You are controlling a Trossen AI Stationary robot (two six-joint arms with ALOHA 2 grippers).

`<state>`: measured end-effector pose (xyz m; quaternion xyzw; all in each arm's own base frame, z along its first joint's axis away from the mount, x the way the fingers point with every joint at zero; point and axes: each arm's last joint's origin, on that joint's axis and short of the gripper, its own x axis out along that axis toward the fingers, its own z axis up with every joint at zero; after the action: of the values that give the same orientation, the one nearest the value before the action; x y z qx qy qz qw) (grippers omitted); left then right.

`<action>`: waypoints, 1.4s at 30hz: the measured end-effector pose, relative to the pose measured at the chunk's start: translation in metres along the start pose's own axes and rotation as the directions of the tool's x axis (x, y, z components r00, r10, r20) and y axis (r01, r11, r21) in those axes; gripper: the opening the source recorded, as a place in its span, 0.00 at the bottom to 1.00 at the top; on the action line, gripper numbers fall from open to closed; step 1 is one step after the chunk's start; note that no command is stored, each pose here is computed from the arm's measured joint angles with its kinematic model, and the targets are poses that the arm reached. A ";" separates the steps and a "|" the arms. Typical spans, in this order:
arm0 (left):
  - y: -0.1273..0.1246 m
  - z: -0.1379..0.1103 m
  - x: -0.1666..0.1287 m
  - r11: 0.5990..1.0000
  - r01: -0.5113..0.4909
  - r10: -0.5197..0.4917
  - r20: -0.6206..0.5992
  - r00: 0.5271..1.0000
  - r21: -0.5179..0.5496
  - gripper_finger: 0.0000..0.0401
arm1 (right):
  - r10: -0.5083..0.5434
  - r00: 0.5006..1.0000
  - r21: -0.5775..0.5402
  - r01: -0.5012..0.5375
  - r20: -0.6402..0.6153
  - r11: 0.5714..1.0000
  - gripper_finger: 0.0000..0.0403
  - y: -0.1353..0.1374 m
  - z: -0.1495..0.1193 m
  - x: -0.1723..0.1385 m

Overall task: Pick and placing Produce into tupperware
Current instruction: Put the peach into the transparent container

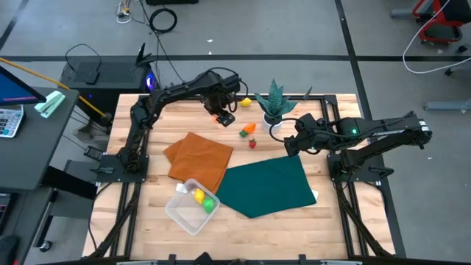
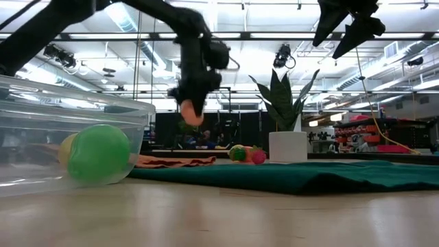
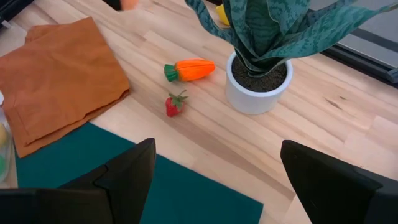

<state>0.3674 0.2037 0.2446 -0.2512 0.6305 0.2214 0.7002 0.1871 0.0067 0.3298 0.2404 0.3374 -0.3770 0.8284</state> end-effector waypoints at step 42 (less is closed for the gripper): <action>-0.196 -0.196 -0.110 0.975 0.078 -0.068 -0.054 0.996 0.208 0.55 | 0.127 0.986 -0.033 -0.131 -0.110 0.991 0.78 0.013 -0.018 -0.012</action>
<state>0.3273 -0.0712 0.3530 -0.2039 0.6569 0.1219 0.7156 0.1848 0.0314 0.3284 0.2651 0.3726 -0.3024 0.8363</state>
